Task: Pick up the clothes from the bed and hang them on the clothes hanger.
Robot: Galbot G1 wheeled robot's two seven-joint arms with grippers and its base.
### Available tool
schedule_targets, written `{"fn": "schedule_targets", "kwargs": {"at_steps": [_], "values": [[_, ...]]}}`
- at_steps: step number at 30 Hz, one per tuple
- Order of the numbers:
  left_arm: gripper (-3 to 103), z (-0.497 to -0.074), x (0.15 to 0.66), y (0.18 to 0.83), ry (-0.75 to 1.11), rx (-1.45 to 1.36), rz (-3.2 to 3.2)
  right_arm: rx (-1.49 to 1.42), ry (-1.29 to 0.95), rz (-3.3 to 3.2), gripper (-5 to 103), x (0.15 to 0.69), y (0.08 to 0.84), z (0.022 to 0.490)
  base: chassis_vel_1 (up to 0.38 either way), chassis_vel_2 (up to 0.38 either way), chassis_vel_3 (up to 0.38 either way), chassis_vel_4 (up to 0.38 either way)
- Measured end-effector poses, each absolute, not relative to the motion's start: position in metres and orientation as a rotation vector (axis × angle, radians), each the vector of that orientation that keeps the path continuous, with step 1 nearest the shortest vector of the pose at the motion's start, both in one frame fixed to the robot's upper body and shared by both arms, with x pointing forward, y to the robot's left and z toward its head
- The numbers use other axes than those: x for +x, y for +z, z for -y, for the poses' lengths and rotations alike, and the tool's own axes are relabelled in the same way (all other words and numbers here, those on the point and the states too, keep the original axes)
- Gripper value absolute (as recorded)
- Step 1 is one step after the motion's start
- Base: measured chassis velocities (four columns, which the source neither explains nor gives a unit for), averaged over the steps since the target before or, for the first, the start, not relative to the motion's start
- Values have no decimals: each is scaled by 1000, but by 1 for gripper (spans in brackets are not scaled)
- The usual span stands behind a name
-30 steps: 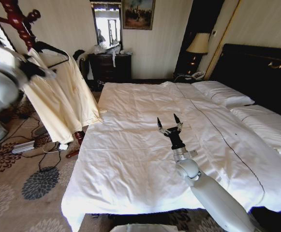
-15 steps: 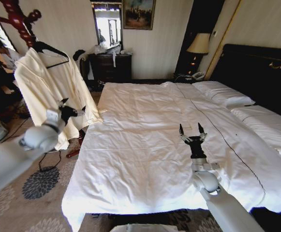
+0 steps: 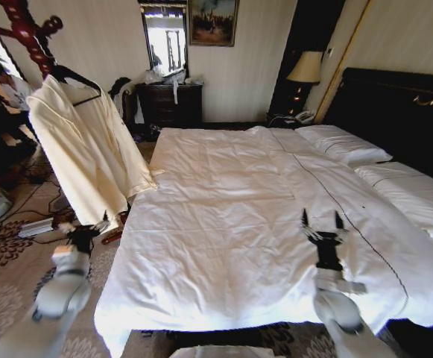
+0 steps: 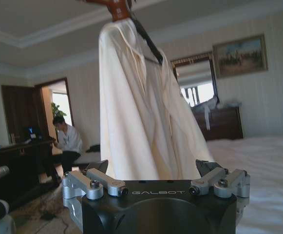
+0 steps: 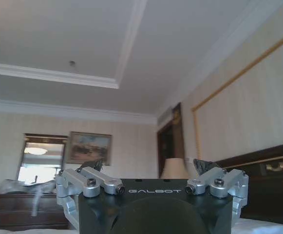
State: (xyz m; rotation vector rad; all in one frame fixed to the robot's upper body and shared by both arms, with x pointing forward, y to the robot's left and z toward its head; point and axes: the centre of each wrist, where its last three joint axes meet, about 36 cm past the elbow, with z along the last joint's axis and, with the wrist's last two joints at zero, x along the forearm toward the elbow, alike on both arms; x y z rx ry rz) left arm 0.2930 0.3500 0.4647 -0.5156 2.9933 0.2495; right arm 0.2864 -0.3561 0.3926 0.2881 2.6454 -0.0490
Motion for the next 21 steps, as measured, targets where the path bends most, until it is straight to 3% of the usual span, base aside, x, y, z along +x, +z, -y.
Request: {"fn": "schedule_targets", "kwargs": {"at_steps": [11, 21], "values": [[100, -275, 242, 457, 49, -601, -2843, 363, -112, -2673, 100, 251, 436, 315, 0, 0, 0, 0], [100, -267, 238, 457, 58, -580, -2846, 355, -126, -2666, 100, 248, 438, 313, 0, 0, 0, 0]]}}
